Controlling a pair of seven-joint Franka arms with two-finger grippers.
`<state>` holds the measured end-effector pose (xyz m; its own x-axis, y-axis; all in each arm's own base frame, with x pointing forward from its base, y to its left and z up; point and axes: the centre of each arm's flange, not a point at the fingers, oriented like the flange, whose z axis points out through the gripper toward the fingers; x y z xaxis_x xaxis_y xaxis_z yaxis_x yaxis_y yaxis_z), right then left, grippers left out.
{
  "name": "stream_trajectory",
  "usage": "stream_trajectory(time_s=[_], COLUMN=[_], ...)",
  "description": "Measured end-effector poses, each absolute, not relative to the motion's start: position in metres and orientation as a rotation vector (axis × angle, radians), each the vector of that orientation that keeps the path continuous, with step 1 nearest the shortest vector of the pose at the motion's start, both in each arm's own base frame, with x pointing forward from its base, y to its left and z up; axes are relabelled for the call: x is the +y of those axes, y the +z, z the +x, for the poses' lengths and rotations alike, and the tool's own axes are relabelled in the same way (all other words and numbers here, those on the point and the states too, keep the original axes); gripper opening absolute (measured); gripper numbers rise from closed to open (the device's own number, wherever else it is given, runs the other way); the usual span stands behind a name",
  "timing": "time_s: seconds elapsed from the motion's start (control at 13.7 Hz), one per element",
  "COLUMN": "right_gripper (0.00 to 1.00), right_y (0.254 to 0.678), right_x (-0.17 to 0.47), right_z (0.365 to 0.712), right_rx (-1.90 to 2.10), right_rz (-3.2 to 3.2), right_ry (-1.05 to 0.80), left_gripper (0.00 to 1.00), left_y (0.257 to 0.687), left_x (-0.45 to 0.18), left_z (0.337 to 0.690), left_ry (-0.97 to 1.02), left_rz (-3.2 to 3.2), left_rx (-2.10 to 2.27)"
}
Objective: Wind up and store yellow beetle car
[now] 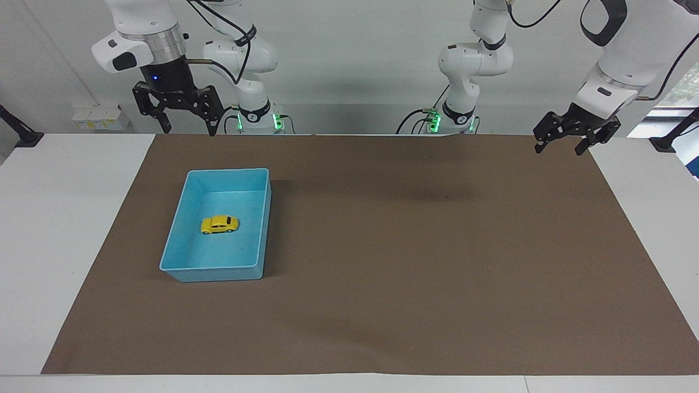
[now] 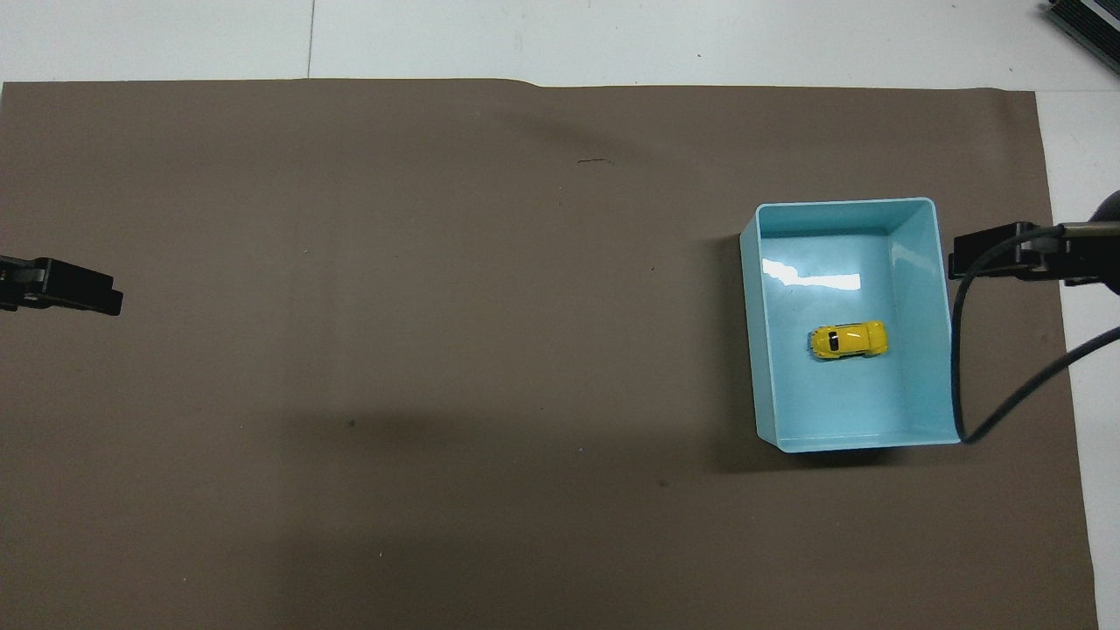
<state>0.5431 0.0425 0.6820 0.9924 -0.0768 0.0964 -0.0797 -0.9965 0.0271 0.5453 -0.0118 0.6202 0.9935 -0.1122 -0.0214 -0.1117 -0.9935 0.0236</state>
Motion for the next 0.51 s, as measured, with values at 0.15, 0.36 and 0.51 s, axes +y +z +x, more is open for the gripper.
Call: stream_trajectory(time_s=[0.15,0.36,0.51], right_gripper=[1.00,1.00,1.00], right_y=[0.682,0.684,0.686], right_x=[0.043,0.040,0.032], right_z=[0.543,0.543,0.542], right_rx=[-0.121,-0.110,-0.096], right_rz=[3.106,3.130,3.147], right_ry=[0.148,0.151,0.156], left_gripper=[1.00,1.00,1.00], left_y=[0.620,0.620,0.620], left_x=[-0.012,-0.012,-0.012], left_z=[0.545,0.545,0.545], left_ry=[-0.035,-0.035,-0.035], left_rz=[3.114,3.114,3.114], left_rx=[-0.175,-0.175,-0.175])
